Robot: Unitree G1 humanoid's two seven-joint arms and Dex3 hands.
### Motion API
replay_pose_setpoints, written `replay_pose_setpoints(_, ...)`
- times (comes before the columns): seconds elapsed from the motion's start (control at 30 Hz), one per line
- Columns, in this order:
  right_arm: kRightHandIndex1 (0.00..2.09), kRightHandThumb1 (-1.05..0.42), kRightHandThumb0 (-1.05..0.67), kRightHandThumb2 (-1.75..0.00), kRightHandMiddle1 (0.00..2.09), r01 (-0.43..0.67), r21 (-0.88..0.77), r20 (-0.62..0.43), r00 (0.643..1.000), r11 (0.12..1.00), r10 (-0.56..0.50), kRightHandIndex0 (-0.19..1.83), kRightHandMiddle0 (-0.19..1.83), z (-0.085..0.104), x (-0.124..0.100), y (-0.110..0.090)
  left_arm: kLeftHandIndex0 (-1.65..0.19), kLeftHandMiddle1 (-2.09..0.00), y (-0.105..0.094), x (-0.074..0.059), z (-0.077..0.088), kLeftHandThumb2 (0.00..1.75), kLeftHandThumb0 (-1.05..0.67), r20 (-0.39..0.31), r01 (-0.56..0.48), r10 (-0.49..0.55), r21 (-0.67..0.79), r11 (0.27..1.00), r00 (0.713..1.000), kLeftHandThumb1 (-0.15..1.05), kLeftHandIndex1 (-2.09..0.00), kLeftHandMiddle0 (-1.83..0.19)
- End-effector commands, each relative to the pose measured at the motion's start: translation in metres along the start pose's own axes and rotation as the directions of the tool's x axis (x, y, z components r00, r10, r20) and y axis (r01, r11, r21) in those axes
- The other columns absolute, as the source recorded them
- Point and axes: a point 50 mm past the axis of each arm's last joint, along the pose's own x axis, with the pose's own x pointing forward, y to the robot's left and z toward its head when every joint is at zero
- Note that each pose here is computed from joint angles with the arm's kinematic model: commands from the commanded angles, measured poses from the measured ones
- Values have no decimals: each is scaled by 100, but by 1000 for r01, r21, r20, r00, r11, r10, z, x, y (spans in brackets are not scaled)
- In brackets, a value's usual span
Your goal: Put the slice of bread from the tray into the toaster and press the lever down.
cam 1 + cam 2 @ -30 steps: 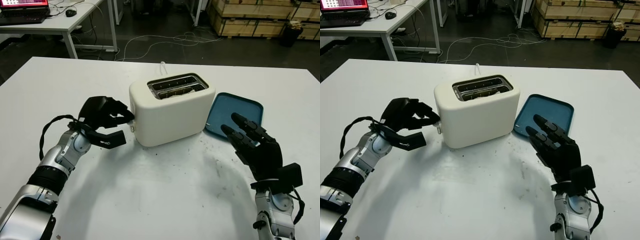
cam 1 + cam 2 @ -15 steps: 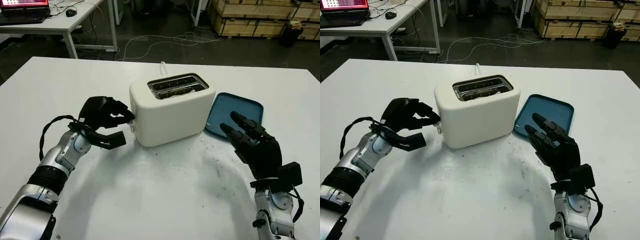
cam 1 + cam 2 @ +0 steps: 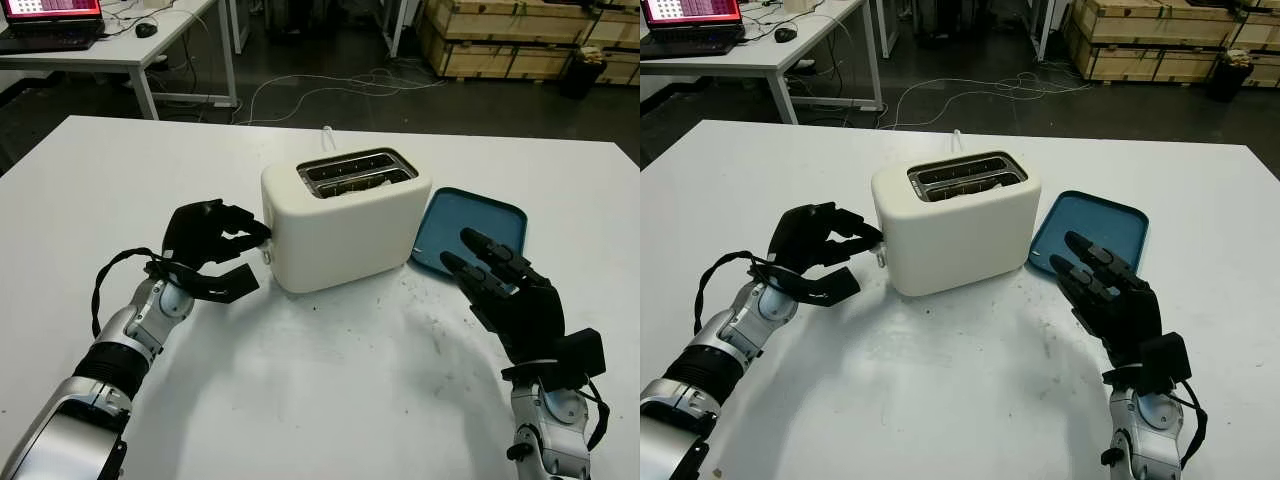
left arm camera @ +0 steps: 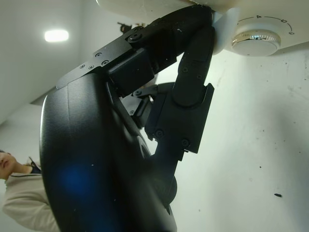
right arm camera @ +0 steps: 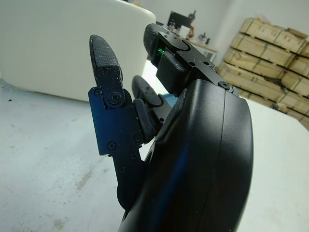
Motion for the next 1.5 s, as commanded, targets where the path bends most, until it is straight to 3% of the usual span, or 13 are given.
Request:
replay_pose_setpoints(0.0, 0, -92, -49, -2, 0, -27, 25, 33, 999, 999, 27, 76, 72, 7, 9, 3, -118, -136, -121, -58, 20, 6, -38, -82, 482, -483, -28, 876, 872, 92, -2, -66)
replay_pose_setpoints(0.13, 0, -92, -48, -2, 0, -34, 12, 44, 998, 999, 33, 75, 70, 10, 10, 4, -122, -132, -89, -56, 30, 2, -42, 31, 288, -286, -107, 952, 958, 91, -4, -74)
replay_pose_setpoints(0.3, 0, -92, -44, -2, 0, -67, -1, 77, 995, 998, 67, 72, 67, 17, 16, 4, -115, -136, -43, -53, 42, 0, -51, 69, 121, -110, -180, 976, 992, 88, -1, -68)
replay_pose_setpoints(0.47, 0, -92, -40, -1, 0, -81, -26, 105, 991, 996, 83, 70, 64, 24, 24, 3, -95, -130, 7, -53, 50, 1, -65, 74, 6, -1, -75, 997, 997, 89, 0, -58)
replay_pose_setpoints(0.63, 0, -90, -41, 0, 0, -83, -30, 114, 990, 996, 86, 70, 64, 28, 32, 1, -96, -125, 36, -51, 48, 0, -68, 71, -45, 44, 13, 999, 997, 86, -1, -62)
replay_pose_setpoints(0.97, 1, -91, -42, 0, 1, -86, -88, 128, 987, 992, 97, 74, 66, 35, 47, -9, -97, -121, 56, -43, 50, 0, -71, 59, -90, 83, 125, 988, 995, 85, -2, -64)
replay_pose_setpoints(1.13, 2, -89, -37, 0, 1, -66, -159, 149, 985, 985, 90, 77, 69, 46, 60, -24, -97, -120, 81, -39, 49, 0, -69, 55, -110, 100, 207, 972, 993, 84, -2, -60)
replay_pose_setpoints(1.3, 2, -87, -37, 0, 1, -48, -297, 162, 982, 954, 99, 80, 72, 63, 75, -37, -100, -108, 104, -36, 46, 0, -65, 15, -147, 148, 260, 954, 989, 83, -3, -62)
replay_pose_setpoints(1.47, 2, -85, -42, 0, 2, -42, -419, 134, 985, 907, 107, 85, 76, 73, 88, -43, -103, -99, 109, -36, 40, 0, -63, -53, -116, 136, 276, 954, 989, 83, -4, -72)
